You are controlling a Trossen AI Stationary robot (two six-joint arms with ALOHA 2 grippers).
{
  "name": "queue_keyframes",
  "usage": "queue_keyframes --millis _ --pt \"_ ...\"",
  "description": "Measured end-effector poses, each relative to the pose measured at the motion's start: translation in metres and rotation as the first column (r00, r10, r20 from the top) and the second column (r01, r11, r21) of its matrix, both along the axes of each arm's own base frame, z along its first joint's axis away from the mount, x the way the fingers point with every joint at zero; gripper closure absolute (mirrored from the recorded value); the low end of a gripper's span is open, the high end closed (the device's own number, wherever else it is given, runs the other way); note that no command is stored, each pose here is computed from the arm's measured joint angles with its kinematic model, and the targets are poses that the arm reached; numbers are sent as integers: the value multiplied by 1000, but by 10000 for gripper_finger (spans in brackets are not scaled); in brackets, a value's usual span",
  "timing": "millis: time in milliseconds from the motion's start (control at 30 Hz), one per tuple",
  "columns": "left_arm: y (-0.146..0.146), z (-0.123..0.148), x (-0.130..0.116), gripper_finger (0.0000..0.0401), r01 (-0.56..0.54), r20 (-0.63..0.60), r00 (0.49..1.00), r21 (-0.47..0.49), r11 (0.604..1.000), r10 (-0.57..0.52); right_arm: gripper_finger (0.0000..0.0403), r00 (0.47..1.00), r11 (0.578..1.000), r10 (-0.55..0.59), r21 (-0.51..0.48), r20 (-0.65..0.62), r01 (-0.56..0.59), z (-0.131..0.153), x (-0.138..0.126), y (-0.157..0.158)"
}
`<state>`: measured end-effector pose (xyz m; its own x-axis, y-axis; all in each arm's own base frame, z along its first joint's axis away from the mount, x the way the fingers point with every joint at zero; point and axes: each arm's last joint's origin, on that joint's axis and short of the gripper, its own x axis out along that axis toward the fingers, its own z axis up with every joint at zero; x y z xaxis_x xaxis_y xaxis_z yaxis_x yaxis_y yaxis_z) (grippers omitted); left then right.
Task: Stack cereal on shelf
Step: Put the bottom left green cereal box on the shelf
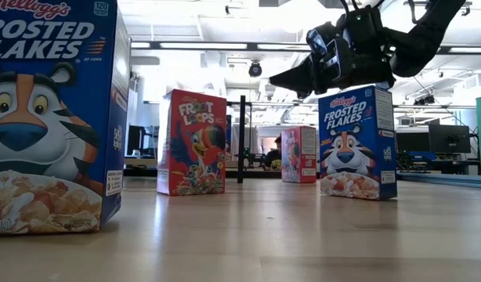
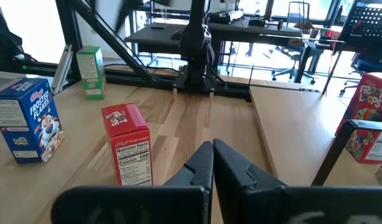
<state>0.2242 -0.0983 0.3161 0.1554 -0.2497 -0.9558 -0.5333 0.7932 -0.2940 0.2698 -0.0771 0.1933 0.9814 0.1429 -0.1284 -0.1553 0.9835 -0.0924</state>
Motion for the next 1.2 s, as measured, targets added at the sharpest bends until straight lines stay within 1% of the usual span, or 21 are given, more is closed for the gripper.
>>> queue_keyframes --millis 67,167,300,433,500,667,833,1067,1200 --pt "-19 1 -1 240 -33 -74 997 -37 999 30 402 1000 1000 1 0 -7 -1 -1 0 0" --pt "-47 -1 -5 217 -68 -148 987 -64 996 58 402 1000 1000 1 -1 -10 -1 -1 0 0" --pt "-81 -11 -15 199 -109 -227 969 -51 993 94 402 1000 1000 1 0 -11 -1 -1 0 0" --pt "-105 -23 -26 187 -98 -309 948 -37 995 82 402 1000 1000 1 0 -3 -1 0 0 0" --pt "-112 -28 -28 183 -81 -343 937 -32 996 65 402 1000 1000 1 -1 3 -1 0 0 0" --pt "-125 -39 -33 176 -46 -373 927 0 999 43 402 1000 1000 0 5 10 0 1 0 0" --pt "-135 -46 -38 169 -47 -401 914 32 998 56 402 1000 1000 0 5 12 0 1 0 0" --pt "-140 -54 -46 157 -33 -431 899 110 993 78 402 1000 1000 0 7 12 0 1 0 0" --pt "-140 -63 -49 155 -24 -443 893 133 991 82 402 1000 1000 0 7 12 0 1 0 0"
